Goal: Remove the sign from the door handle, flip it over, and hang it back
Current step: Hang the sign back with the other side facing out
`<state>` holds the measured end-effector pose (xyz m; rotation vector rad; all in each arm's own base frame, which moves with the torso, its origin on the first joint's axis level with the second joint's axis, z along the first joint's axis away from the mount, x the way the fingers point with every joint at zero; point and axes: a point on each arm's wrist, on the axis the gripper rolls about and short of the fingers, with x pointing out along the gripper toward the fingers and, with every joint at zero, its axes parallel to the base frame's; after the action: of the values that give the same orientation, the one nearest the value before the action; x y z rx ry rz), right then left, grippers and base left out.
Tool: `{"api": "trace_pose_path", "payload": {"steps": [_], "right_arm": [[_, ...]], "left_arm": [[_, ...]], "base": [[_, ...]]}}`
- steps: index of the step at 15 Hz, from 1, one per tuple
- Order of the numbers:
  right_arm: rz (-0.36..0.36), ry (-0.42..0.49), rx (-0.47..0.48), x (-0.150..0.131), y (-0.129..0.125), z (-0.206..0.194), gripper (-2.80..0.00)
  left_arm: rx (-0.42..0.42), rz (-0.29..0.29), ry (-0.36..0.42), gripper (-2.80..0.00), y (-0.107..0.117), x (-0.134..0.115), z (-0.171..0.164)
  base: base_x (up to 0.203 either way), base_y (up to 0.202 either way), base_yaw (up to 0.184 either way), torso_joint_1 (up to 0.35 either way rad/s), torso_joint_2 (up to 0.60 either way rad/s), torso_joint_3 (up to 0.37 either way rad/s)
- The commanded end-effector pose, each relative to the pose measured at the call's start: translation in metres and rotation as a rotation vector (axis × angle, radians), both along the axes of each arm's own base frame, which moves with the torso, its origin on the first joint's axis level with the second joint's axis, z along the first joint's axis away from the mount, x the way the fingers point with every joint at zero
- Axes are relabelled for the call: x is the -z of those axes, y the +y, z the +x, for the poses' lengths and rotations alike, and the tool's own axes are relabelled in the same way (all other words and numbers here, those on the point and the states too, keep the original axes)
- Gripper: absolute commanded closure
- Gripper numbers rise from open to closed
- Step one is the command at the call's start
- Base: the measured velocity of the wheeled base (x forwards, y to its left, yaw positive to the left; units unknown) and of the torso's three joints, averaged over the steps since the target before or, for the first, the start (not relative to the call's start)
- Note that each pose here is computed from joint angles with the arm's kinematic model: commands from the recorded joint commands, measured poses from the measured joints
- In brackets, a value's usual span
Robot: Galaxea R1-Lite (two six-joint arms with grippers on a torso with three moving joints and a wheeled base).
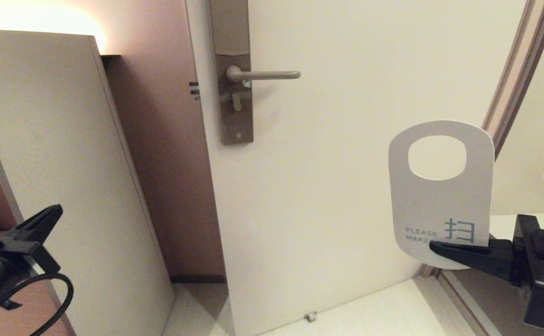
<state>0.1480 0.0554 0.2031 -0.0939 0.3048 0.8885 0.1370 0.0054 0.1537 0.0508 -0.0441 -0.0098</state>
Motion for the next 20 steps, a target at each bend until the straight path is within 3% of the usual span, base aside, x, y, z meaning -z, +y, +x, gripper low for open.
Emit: {"api": "trace_pose_path", "payload": {"steps": [1,3,7,13,20], "right_arm": [[-0.001,0.005,0.015,0.001,-0.002,0.003,0.0],[0.0,0.002,0.029,0.0,-0.004,0.004,0.0],[0.003,-0.006,0.039,-0.004,-0.005,0.008,0.0],[0.001,-0.003,0.072,-0.006,-0.009,0.017,0.0],[0.001,-0.006,0.072,-0.012,-0.006,0.031,0.0]], "left_arm": [[-0.083,-0.002,-0.028,0.0,0.005,0.0,-0.021],[-0.143,-0.005,-0.014,0.0,0.007,0.002,-0.031],[-0.18,-0.008,-0.019,0.0,0.004,0.005,-0.068],[-0.202,-0.011,-0.002,0.0,-0.003,0.038,-0.131],[-0.207,-0.019,0.192,0.0,-0.003,0.061,-0.135]], "base": [[0.0,0.0,0.0,0.0,0.0,0.0],[0.0,0.0,0.0,0.0,0.0,0.0],[0.0,0.0,0.0,0.0,0.0,0.0],[0.0,0.0,0.0,0.0,0.0,0.0],[0.0,0.0,0.0,0.0,0.0,0.0]]}}
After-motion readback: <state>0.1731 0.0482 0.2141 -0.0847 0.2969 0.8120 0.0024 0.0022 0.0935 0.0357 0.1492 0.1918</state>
